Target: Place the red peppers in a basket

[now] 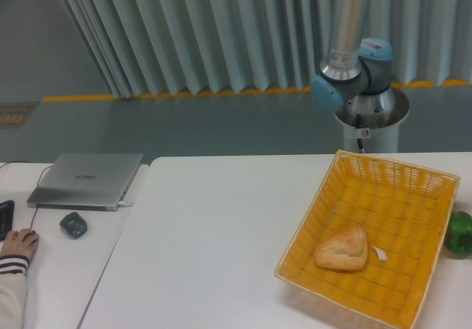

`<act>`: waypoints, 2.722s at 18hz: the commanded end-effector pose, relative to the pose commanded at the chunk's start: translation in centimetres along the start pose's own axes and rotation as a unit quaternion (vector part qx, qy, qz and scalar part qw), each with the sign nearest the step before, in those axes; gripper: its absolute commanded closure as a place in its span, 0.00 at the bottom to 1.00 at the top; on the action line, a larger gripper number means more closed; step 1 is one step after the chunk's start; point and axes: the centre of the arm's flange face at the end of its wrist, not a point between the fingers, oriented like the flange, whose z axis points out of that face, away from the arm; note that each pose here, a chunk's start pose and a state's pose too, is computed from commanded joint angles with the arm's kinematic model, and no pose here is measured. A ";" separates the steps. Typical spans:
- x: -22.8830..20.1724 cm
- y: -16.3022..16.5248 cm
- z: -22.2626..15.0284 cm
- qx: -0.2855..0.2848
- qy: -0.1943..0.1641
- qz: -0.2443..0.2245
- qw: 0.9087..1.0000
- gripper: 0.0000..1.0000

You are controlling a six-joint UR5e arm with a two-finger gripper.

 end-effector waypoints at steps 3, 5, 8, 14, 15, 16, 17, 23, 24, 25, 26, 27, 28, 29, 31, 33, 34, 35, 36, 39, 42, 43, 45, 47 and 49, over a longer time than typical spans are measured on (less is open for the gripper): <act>-0.6 -4.2 -0.6 0.005 -0.005 -0.016 1.000 0.64; -1.1 -7.5 -0.5 0.006 -0.006 -0.030 1.000 0.64; -1.5 -13.1 -0.7 0.003 -0.008 -0.050 0.999 0.64; -1.1 -16.2 0.5 -0.001 0.001 -0.050 0.999 0.64; -1.1 -16.2 0.5 -0.002 0.000 -0.050 0.999 0.61; -1.1 -16.2 0.6 -0.002 0.002 -0.050 0.999 0.49; -1.1 -16.2 0.5 -0.002 0.001 -0.050 0.999 0.29; -1.1 -16.2 0.8 -0.002 0.002 -0.052 0.999 0.00; -1.0 -16.1 0.7 -0.006 0.002 -0.050 0.999 0.00; -0.9 -16.1 0.6 -0.009 0.002 -0.050 0.999 0.00; -1.0 -16.0 0.6 -0.009 0.001 -0.052 0.999 0.00; -1.3 -16.0 0.3 -0.012 -0.008 -0.055 0.998 0.00; -1.8 -15.8 0.4 -0.016 -0.020 -0.065 0.998 0.00; -2.1 -15.5 0.3 -0.021 -0.032 -0.068 0.997 0.00; -3.5 -14.5 -0.3 -0.029 -0.063 -0.066 0.995 0.00; -5.0 -13.8 -0.9 -0.041 -0.077 -0.067 0.994 0.00; -5.7 -13.2 -1.4 -0.060 -0.075 -0.068 0.993 0.00; -6.7 -12.5 -1.9 -0.087 -0.070 -0.068 0.991 0.00; -7.9 -11.9 -2.2 -0.104 -0.054 -0.068 0.991 0.00; -8.7 -11.1 -2.5 -0.103 -0.051 -0.073 0.991 0.00; -8.7 -10.4 -3.2 -0.104 -0.057 -0.077 0.990 0.00; -8.8 -10.1 -3.4 -0.103 -0.057 -0.078 0.990 0.00; -8.7 -9.8 -3.5 -0.099 -0.057 -0.061 0.992 0.00; -8.7 -9.4 -3.5 -0.084 -0.057 -0.052 0.993 0.00; -8.8 -9.2 -3.5 -0.058 -0.064 -0.056 0.995 0.00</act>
